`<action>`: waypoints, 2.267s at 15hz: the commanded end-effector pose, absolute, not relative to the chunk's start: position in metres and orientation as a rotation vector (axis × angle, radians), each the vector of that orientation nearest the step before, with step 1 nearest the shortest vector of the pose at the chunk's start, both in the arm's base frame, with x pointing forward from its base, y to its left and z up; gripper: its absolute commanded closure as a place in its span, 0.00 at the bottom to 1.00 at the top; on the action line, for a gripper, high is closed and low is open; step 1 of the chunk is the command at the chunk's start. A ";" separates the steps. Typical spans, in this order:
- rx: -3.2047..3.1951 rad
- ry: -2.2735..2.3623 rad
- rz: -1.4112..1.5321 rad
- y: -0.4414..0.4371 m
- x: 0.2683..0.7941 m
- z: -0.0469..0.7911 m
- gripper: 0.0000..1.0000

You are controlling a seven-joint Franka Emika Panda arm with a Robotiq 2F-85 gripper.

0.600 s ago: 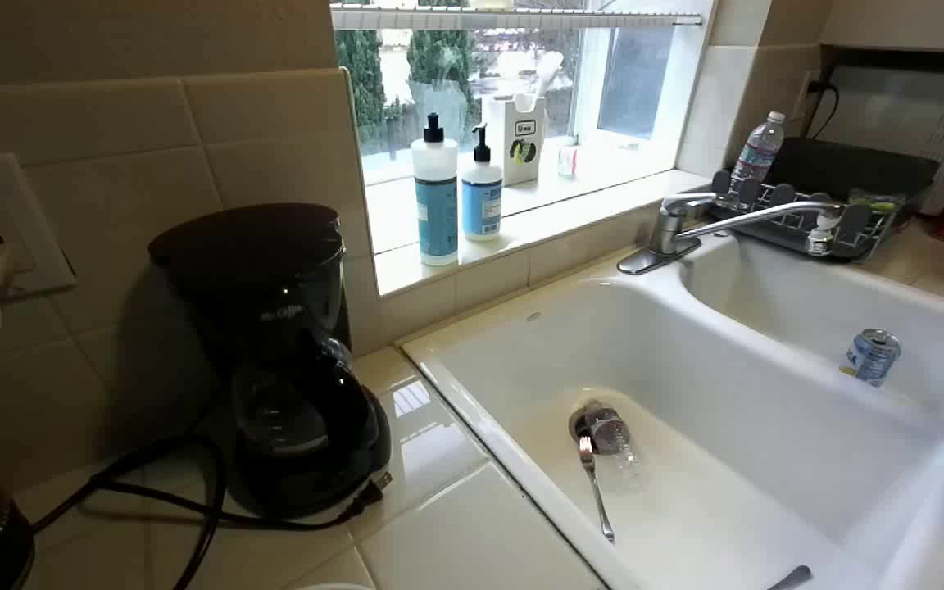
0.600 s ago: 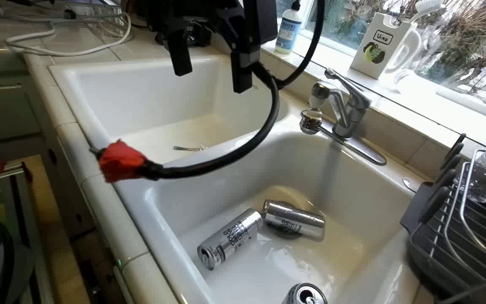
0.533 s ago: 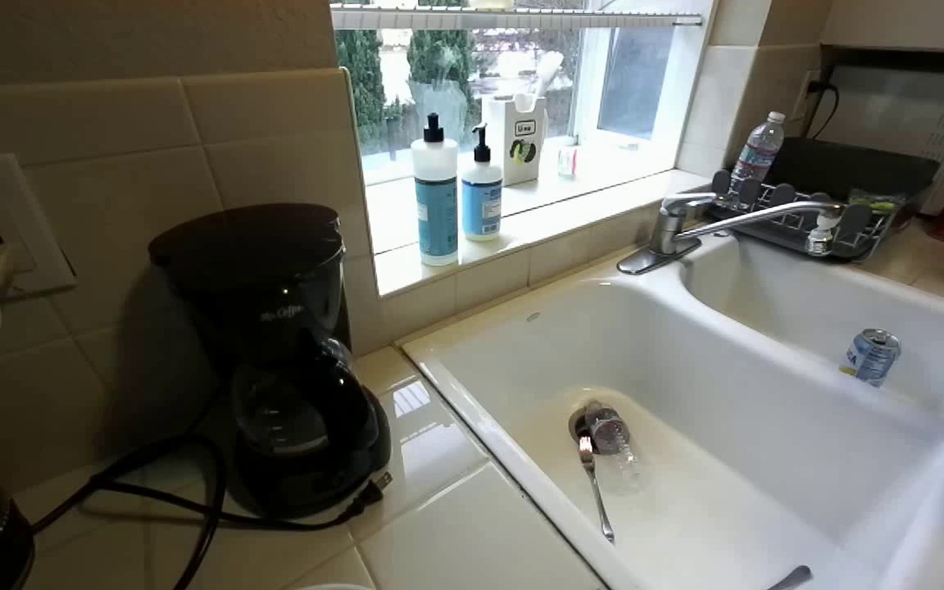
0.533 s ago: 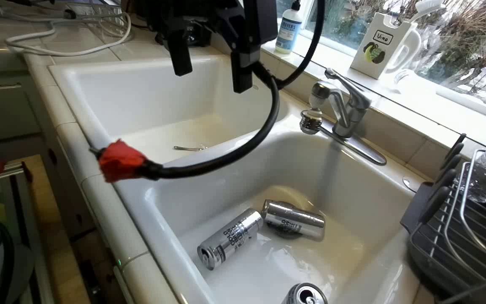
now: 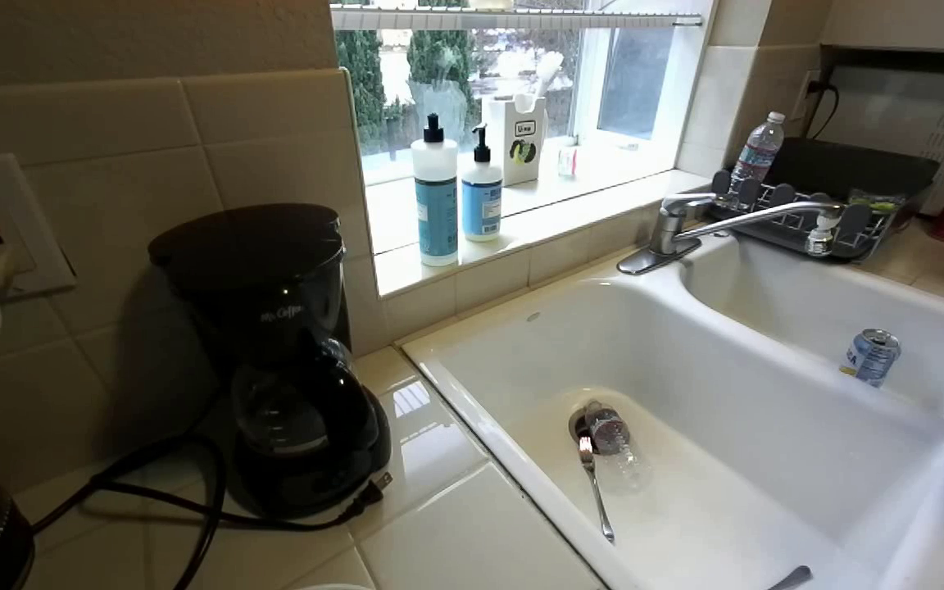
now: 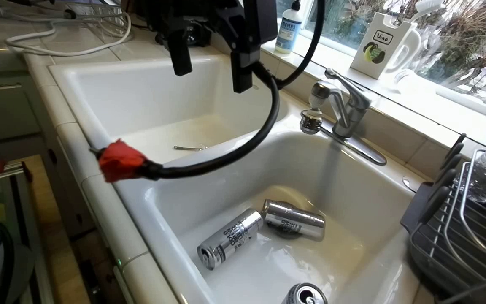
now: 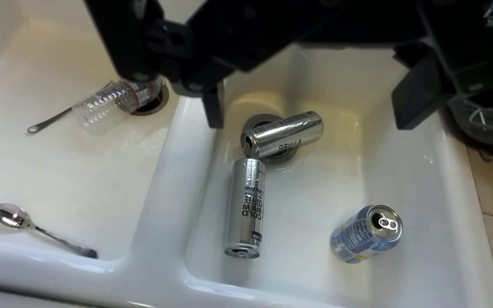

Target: Put the pump bottle on the left side of the counter.

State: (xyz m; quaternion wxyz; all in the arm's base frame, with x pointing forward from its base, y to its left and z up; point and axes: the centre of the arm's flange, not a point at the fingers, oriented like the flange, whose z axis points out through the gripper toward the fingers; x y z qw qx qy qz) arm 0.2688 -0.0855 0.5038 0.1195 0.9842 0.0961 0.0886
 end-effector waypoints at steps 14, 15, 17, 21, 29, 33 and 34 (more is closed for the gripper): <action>2.733 0.680 0.770 -0.005 0.387 0.542 0.00; 2.733 0.697 0.828 0.002 0.398 0.546 0.00; 2.730 0.750 0.928 0.022 0.423 0.555 0.00; 2.717 0.772 0.989 0.039 0.418 0.560 0.00; 2.716 0.782 1.058 0.039 0.430 0.559 0.00; 2.651 0.878 1.215 0.055 0.485 0.572 0.00; 2.664 0.885 1.239 0.057 0.499 0.574 0.00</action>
